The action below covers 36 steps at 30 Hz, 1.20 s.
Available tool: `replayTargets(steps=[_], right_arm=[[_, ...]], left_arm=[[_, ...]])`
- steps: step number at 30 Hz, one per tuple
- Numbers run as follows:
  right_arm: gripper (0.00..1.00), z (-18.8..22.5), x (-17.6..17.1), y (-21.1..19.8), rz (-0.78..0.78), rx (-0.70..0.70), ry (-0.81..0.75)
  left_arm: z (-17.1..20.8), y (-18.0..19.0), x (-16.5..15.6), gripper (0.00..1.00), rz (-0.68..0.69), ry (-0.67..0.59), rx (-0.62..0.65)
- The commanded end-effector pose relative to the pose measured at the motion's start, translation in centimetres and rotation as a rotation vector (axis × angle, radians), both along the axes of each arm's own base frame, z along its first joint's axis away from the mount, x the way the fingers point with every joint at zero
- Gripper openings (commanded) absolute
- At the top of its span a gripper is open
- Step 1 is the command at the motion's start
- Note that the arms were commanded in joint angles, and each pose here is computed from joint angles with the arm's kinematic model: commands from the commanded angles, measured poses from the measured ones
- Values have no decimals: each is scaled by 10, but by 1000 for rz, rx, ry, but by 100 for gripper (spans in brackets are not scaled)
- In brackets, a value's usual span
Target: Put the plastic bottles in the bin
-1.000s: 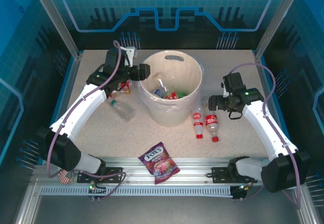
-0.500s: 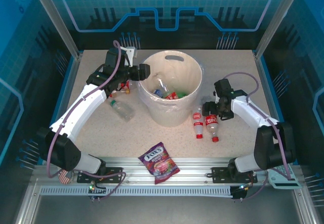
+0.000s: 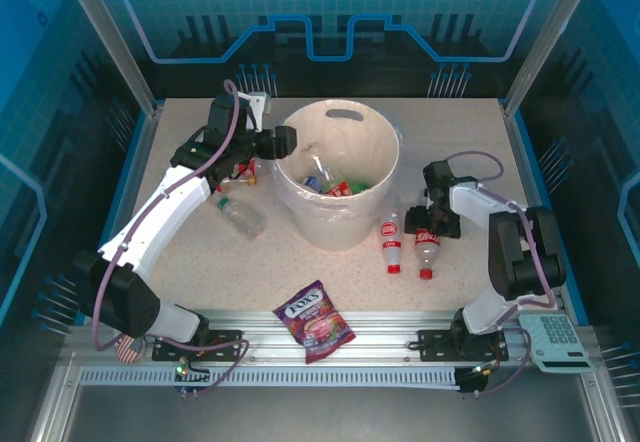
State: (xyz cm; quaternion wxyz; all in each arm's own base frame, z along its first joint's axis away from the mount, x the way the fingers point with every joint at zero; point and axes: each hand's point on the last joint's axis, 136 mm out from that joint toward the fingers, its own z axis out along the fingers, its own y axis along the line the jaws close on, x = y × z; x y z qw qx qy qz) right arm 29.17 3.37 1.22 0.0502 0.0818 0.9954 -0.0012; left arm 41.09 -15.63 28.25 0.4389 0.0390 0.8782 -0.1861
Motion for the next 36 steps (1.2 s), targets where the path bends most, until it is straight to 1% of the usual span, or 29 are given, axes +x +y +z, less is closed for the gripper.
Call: replayTargets(steps=[1, 4, 9, 10, 13, 14, 17, 21, 24, 28, 32, 36], right_arm=[[87, -11, 5, -2, -31, 4, 39], [86, -13, 5, -2, -34, 4, 55], [82, -13, 5, -4, -40, 8, 53], [80, -13, 5, -5, -41, 4, 53], [67, -8, 5, -7, -37, -11, 38], [65, -6, 5, -8, -36, -14, 28], [64, 5, 7, -8, -33, -11, 5], [56, 31, 14, -6, -29, 1, -52], [55, 59, 21, -5, -21, 13, -110], [54, 112, 30, 5, 11, 68, -228], [53, 189, 43, 21, 58, 149, -425], [47, 264, 48, 30, 88, 179, -604]], left_arm=[[-30, 7, -12, 81, -9, 81, 89], [-30, 8, -12, 81, -6, 80, 92], [-31, 8, -12, 81, -7, 83, 93], [-31, 8, -12, 81, -7, 83, 93], [-32, 8, -11, 81, -5, 83, 94], [-31, 8, -11, 81, -5, 82, 93], [-32, 8, -11, 81, -7, 84, 93], [-33, 8, -11, 81, -7, 86, 91], [-32, 7, -11, 81, -8, 85, 90], [-33, 7, -11, 81, -9, 87, 90], [-33, 7, -11, 81, -11, 87, 86], [-32, 6, -11, 81, -13, 88, 83]])
